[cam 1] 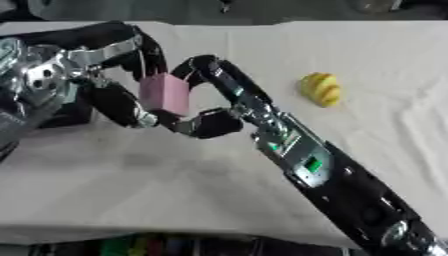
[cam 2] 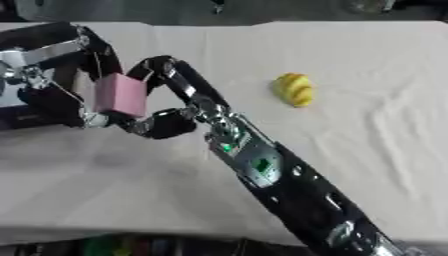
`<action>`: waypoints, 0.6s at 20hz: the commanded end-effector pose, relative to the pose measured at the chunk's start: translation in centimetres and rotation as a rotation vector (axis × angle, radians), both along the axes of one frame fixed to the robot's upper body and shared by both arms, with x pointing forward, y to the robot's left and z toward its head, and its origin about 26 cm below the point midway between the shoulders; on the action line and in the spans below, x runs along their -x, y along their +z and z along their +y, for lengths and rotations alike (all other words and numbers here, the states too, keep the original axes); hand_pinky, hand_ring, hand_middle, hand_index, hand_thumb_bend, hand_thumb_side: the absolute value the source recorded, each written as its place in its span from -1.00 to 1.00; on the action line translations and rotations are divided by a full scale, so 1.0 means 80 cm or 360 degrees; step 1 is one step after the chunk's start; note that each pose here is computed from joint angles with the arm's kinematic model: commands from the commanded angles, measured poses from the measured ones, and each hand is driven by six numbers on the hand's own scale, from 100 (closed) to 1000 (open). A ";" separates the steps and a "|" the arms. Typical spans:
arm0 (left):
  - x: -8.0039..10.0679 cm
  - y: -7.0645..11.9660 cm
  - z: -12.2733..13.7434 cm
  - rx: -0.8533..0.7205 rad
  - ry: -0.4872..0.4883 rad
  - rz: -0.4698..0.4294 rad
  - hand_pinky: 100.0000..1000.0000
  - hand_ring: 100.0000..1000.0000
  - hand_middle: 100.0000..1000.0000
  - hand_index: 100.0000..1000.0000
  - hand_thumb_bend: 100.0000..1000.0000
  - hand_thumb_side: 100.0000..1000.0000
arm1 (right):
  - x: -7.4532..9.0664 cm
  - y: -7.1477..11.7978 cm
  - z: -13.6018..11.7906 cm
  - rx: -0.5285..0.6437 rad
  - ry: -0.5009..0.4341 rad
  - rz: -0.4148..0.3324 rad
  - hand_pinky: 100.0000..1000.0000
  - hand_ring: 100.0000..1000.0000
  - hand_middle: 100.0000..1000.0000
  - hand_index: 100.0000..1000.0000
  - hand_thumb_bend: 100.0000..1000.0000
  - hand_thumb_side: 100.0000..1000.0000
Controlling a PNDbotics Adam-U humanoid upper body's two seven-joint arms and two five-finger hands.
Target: Pick up the objects with one hand, pass them to the other hand, and then place them into the box on the other side of the table.
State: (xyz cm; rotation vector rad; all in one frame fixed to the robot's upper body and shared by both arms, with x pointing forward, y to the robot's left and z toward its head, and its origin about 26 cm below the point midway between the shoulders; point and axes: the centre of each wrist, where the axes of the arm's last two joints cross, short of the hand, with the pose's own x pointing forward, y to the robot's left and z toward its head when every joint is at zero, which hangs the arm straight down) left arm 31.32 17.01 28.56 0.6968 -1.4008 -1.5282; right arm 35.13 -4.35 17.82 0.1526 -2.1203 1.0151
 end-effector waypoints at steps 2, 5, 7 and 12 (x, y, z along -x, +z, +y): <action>0.000 0.012 0.010 -0.0027 0.0147 0.0112 0.36 0.07 -0.18 -0.08 -0.30 -1.00 | 0.010 0.021 0.007 -0.0010 0.0084 -0.0110 0.49 0.15 0.19 0.21 0.23 -0.81; -0.001 0.012 0.013 -0.0029 0.0166 0.0104 0.34 0.06 -0.18 -0.07 -0.28 -1.00 | 0.009 0.020 0.006 0.0017 0.0087 -0.0121 0.50 0.19 0.24 0.26 0.26 -0.78; -0.001 0.012 0.015 -0.0028 0.0174 0.0105 0.34 0.06 -0.18 -0.07 -0.29 -1.00 | 0.009 0.020 0.006 0.0030 0.0083 -0.0123 0.51 0.20 0.26 0.28 0.26 -0.77; -0.002 0.010 0.020 -0.0035 0.0197 0.0102 0.33 0.04 -0.22 -0.15 -0.28 -1.00 | 0.008 0.019 0.006 0.0045 0.0075 -0.0118 0.51 0.22 0.29 0.31 0.29 -0.73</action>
